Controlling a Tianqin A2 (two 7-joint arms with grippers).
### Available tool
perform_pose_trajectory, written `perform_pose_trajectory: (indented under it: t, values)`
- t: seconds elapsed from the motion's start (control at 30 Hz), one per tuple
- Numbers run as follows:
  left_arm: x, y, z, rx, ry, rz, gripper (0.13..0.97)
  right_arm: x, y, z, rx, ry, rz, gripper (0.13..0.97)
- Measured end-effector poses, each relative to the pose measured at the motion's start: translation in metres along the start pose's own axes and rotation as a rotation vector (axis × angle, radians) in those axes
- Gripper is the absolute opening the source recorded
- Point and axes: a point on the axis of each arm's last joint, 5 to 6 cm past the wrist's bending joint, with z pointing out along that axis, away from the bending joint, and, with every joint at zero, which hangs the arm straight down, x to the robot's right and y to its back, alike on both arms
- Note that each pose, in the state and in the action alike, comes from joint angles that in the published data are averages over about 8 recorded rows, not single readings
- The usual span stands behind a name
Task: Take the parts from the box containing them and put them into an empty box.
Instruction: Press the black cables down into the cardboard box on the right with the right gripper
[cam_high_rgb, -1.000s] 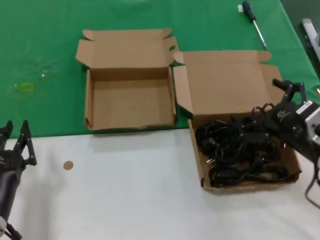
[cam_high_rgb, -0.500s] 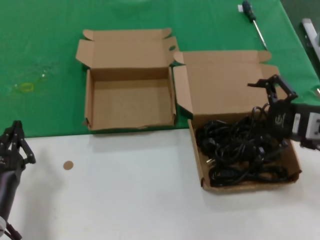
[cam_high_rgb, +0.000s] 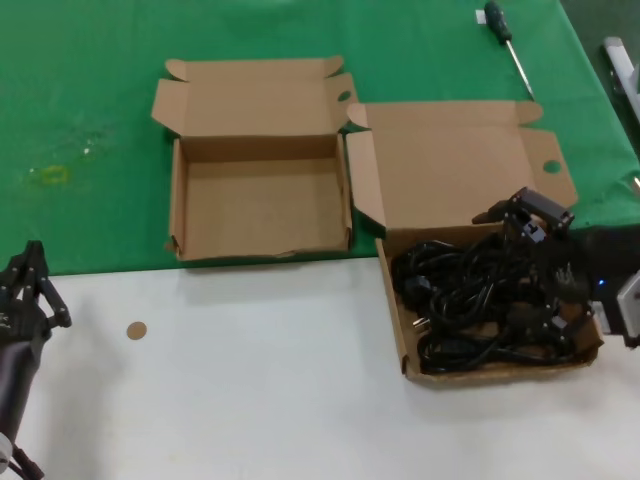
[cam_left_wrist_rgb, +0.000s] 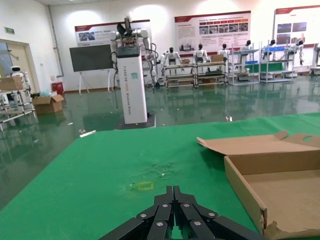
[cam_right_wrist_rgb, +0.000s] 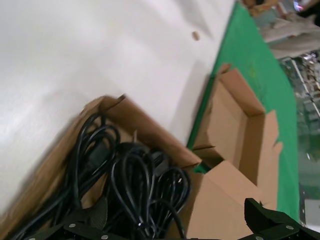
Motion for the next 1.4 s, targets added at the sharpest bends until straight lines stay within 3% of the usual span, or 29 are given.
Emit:
perform_pose_trajectory:
  t: [0.33, 0.77, 1.07, 1.4]
  values:
    - [0.0, 0.0, 0.0, 0.0, 0.0, 0.0, 0.152, -0.004, 0.016, 0.02, -0.027, -0.026, -0.118, 0.965]
    - [0.0, 0.0, 0.0, 0.0, 0.0, 0.0, 0.152, -0.005, 0.027, 0.029, -0.054, -0.024, -0.127, 0.914]
    - [0.0, 0.0, 0.0, 0.0, 0.0, 0.0, 0.152, -0.01, 0.025, 0.029, -0.05, -0.031, -0.105, 0.792]
    - [0.0, 0.0, 0.0, 0.0, 0.0, 0.0, 0.152, -0.016, 0.024, 0.03, -0.055, -0.04, -0.087, 0.571]
